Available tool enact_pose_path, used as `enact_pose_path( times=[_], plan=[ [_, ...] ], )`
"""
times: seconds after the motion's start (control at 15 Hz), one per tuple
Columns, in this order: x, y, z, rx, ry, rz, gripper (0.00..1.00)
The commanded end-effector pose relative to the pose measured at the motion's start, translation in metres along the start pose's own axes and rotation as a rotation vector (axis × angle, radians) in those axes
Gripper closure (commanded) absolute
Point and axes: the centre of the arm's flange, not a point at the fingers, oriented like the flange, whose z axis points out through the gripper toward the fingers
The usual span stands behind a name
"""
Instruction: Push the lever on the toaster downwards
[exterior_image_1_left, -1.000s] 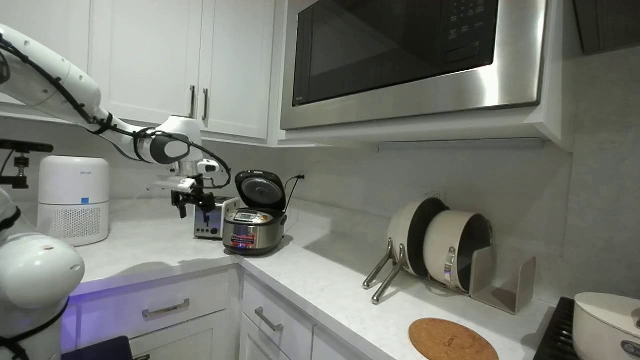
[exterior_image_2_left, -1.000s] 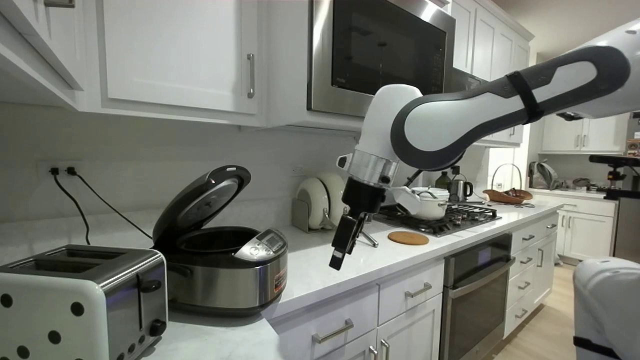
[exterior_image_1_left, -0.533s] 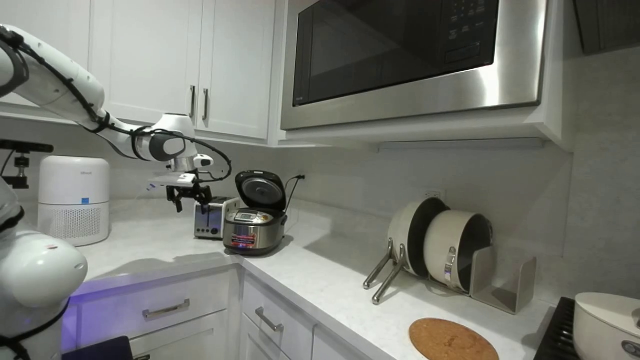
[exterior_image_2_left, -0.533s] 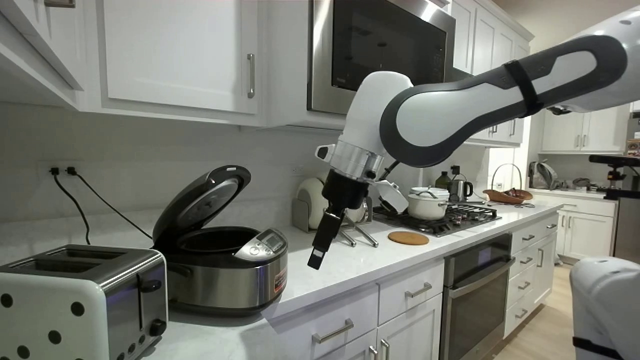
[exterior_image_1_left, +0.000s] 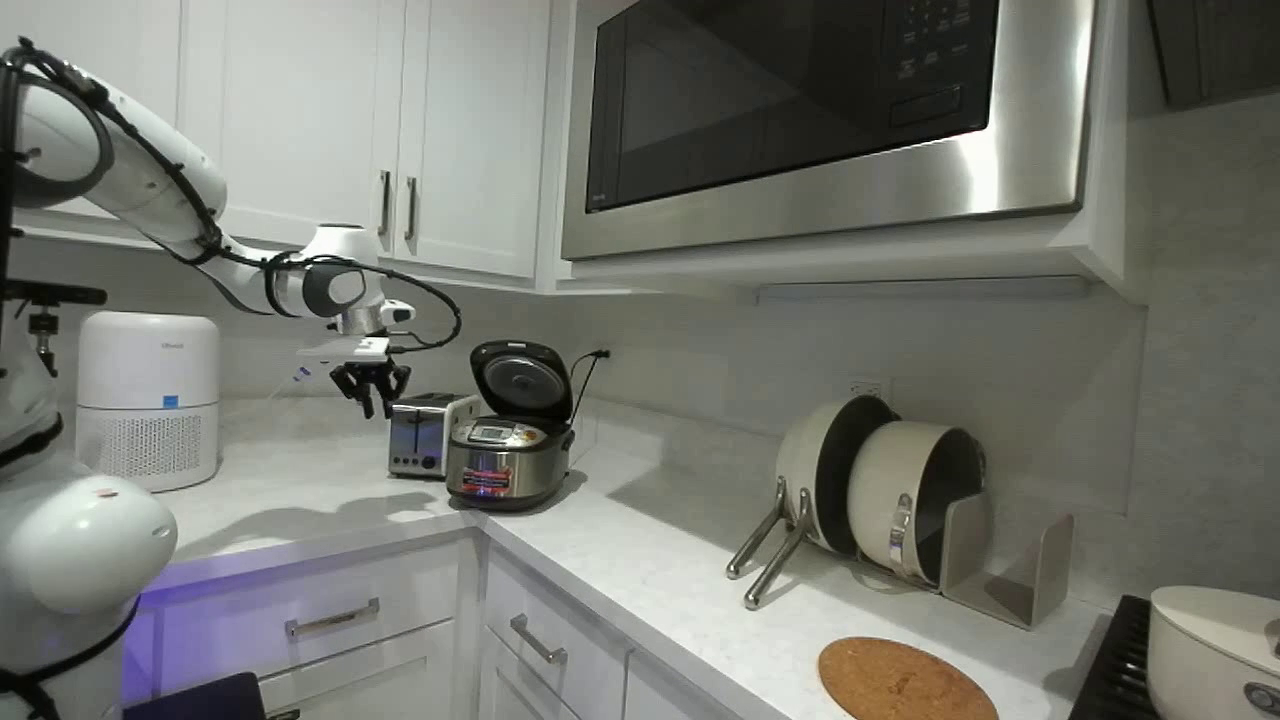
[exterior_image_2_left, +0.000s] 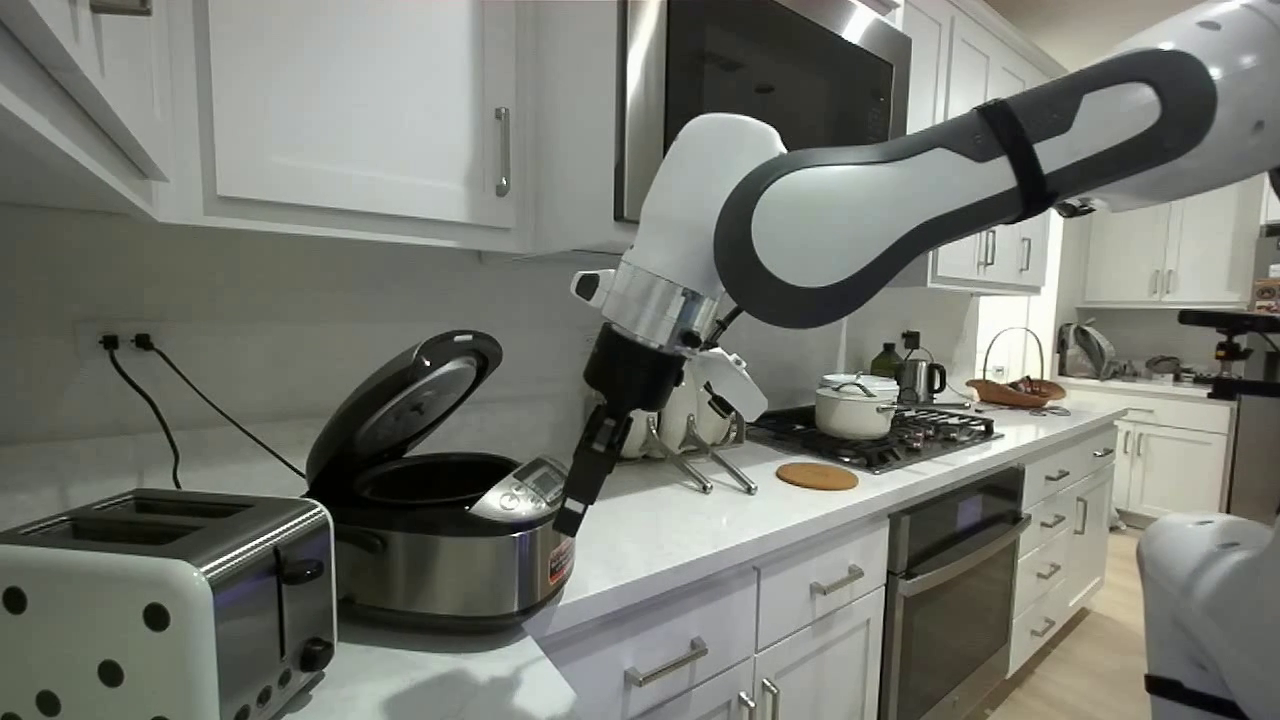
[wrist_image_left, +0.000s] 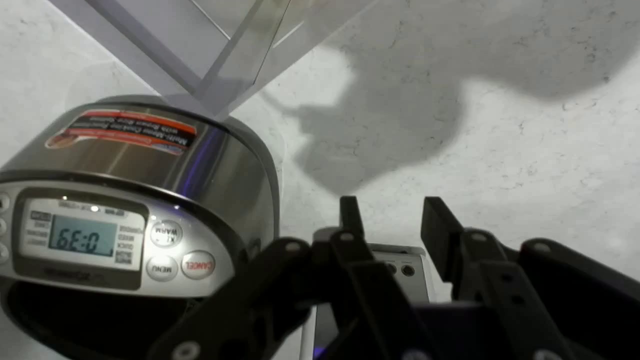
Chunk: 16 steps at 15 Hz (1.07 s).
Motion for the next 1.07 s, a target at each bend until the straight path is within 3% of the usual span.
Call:
enact_pose_path(
  times=[0.0, 0.27, 0.4, 1.0],
  plan=[
    [0.036, -0.004, 0.008, -0.013, 0.039, -0.048, 0.93],
    [0.060, -0.009, 0.020, 0.002, 0.085, -0.056, 1.00],
    [0.072, -0.011, 0.029, 0.012, 0.097, -0.059, 0.95],
    [0.117, -0.025, 0.053, 0.001, 0.106, -0.123, 0.96]
  ],
)
